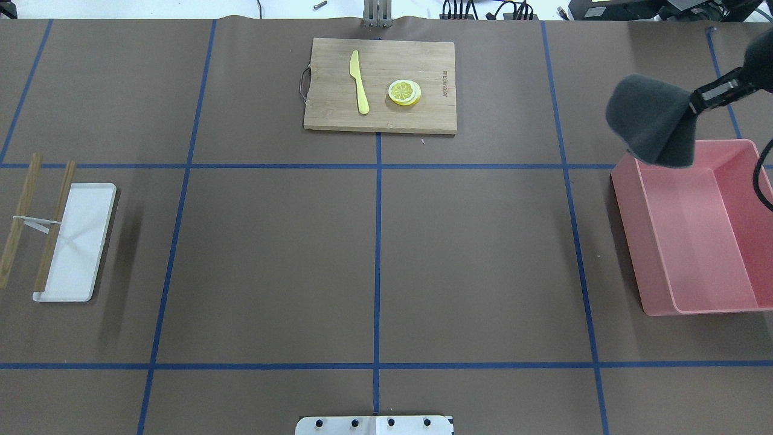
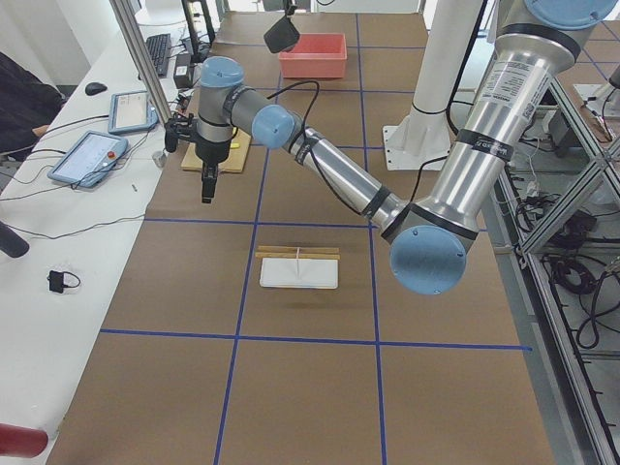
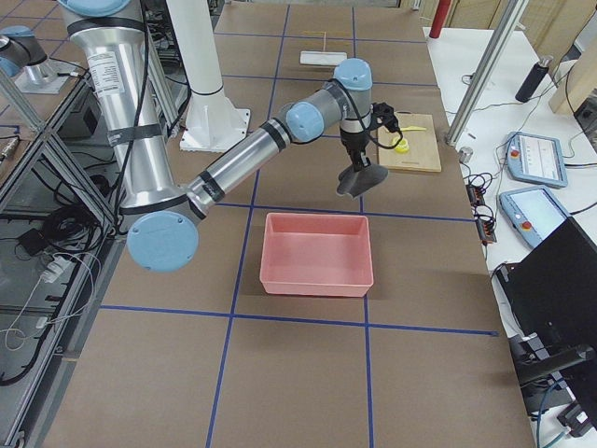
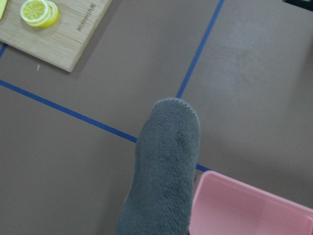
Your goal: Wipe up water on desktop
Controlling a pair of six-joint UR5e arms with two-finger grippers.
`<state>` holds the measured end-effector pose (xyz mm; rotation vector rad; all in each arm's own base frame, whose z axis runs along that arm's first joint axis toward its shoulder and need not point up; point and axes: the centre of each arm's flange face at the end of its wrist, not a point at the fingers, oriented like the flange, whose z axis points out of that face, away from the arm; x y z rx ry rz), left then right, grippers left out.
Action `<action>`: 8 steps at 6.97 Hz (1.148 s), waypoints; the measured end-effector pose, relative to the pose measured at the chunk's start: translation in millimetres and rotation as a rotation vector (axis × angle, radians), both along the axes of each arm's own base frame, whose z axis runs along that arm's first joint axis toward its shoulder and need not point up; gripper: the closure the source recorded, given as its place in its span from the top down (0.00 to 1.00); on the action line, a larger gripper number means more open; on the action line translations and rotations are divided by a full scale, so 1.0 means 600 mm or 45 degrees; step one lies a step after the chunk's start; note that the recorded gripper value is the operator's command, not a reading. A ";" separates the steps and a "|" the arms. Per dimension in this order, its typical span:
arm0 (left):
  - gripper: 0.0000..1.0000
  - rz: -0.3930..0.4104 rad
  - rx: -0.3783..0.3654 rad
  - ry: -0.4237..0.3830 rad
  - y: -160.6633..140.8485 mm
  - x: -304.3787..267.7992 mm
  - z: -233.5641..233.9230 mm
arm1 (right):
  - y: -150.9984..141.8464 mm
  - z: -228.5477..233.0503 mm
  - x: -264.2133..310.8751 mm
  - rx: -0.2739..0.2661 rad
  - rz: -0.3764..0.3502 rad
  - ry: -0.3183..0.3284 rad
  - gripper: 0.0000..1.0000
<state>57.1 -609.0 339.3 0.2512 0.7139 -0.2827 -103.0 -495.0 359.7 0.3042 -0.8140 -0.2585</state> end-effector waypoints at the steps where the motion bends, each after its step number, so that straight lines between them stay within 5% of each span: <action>1: 0.99 0.000 0.001 0.000 0.001 0.000 0.000 | 0.038 0.057 0.031 -0.084 0.024 0.022 0.00; 3: 0.99 0.000 0.000 0.000 0.003 -0.001 0.002 | 0.095 0.139 0.059 -0.216 0.037 0.064 0.00; 4: 0.99 0.000 0.001 0.000 0.005 -0.001 0.001 | 0.105 0.154 0.062 -0.241 0.037 0.072 0.99; 8: 0.99 0.002 0.005 0.000 0.007 -0.002 0.001 | 0.122 0.197 0.065 -0.323 0.030 0.076 1.00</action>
